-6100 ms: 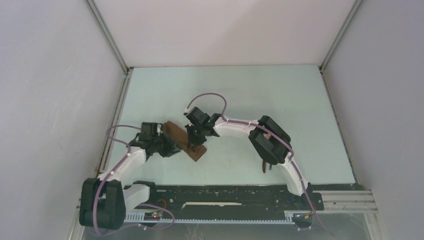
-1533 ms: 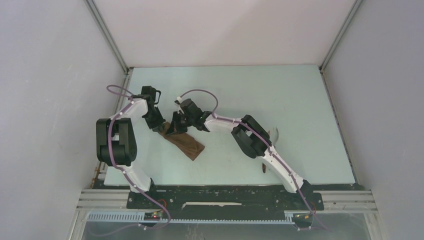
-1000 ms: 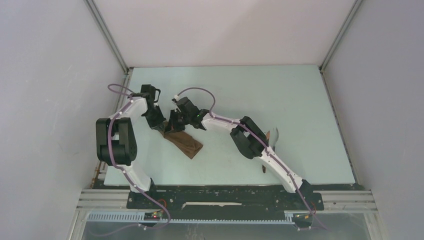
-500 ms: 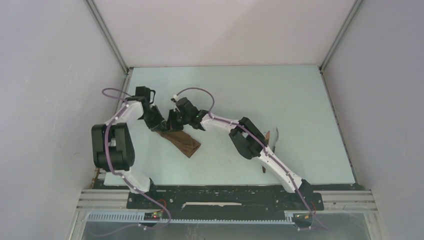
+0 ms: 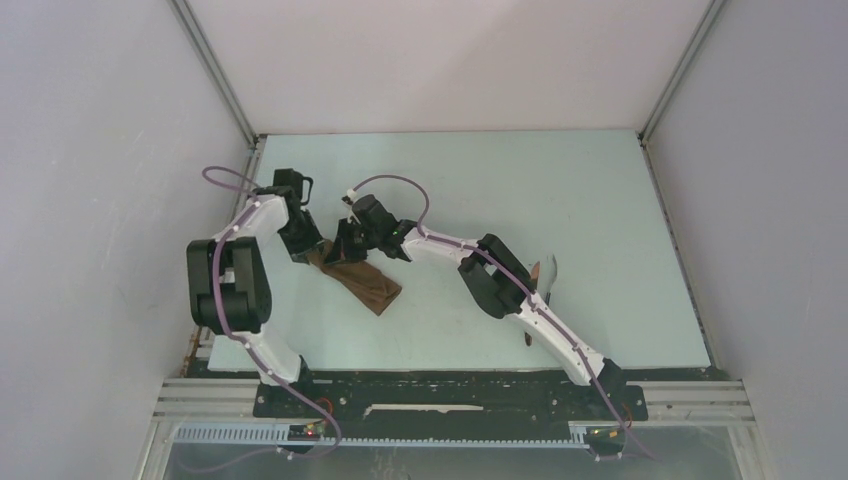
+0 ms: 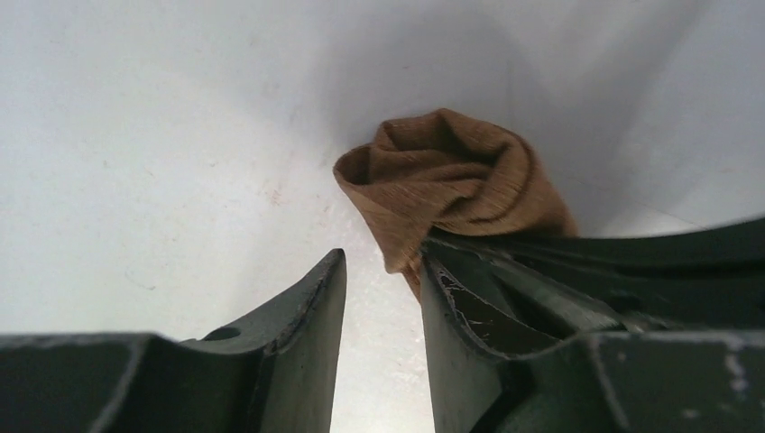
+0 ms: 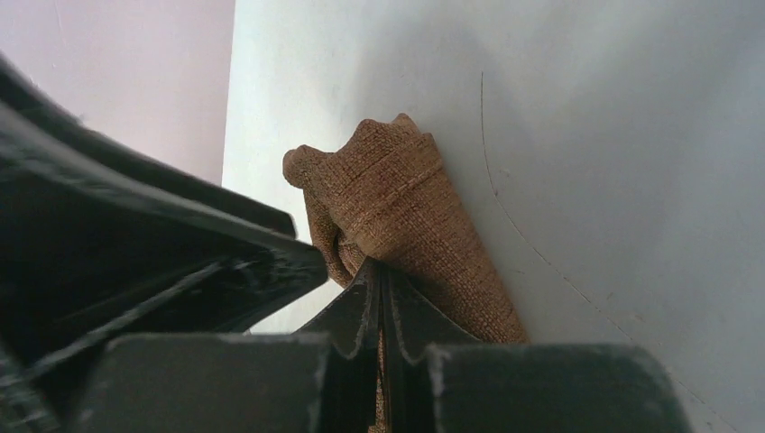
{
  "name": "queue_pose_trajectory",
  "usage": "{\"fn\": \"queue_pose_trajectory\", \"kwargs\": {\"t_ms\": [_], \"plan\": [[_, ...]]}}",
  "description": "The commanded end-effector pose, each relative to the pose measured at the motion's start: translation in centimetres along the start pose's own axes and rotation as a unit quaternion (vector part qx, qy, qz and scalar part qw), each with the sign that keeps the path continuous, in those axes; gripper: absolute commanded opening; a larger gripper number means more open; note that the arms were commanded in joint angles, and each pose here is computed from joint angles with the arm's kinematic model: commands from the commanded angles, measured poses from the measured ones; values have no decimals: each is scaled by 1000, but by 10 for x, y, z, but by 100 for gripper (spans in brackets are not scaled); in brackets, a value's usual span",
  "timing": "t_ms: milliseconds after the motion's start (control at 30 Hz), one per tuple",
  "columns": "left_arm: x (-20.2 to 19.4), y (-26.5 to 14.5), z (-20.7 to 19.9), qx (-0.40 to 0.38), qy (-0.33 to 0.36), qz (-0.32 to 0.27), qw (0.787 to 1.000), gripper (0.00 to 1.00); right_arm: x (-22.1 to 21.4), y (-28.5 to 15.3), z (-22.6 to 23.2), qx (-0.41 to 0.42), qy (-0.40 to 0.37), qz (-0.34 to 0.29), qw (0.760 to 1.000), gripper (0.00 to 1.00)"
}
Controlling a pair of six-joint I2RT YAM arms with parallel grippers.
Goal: Fold the napkin into a case and place the utensils inside
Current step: Pick up the smaller rectangle-folded napkin from the center of the board.
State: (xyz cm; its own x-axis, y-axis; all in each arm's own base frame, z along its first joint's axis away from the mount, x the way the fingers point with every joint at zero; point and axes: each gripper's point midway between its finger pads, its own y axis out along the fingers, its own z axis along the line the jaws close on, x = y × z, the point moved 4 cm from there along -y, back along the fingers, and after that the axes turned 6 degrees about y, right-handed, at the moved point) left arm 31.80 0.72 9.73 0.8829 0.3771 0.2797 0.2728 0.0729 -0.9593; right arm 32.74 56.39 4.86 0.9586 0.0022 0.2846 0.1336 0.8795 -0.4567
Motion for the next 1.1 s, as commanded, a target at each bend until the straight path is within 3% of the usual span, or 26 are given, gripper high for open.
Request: {"fn": "queue_pose_trajectory", "kwargs": {"t_ms": [0, 500, 533, 633, 667, 1067], "plan": [[10, -1, 1, 28, 25, -2, 999, 42, -2, -9, 6, -17, -11, 4, 1000, 5], [19, 16, -10, 33, 55, 16, 998, 30, -2, -8, 4, -20, -13, 2, 1000, 2], [22, 16, -10, 37, 59, 16, 997, 27, -2, -7, 4, -20, -13, 2, 1000, 2], [26, 6, -10, 41, 64, 6, 997, 4, -2, -7, 4, -21, -14, 2, 1000, 0], [27, 2, -10, 39, 64, -3, 997, 0, -3, -7, 4, -22, -16, 3, 1000, 0], [15, -14, -36, -1, 91, -32, 995, 0, -2, -6, -3, -25, -11, 5, 1000, 0]]}}
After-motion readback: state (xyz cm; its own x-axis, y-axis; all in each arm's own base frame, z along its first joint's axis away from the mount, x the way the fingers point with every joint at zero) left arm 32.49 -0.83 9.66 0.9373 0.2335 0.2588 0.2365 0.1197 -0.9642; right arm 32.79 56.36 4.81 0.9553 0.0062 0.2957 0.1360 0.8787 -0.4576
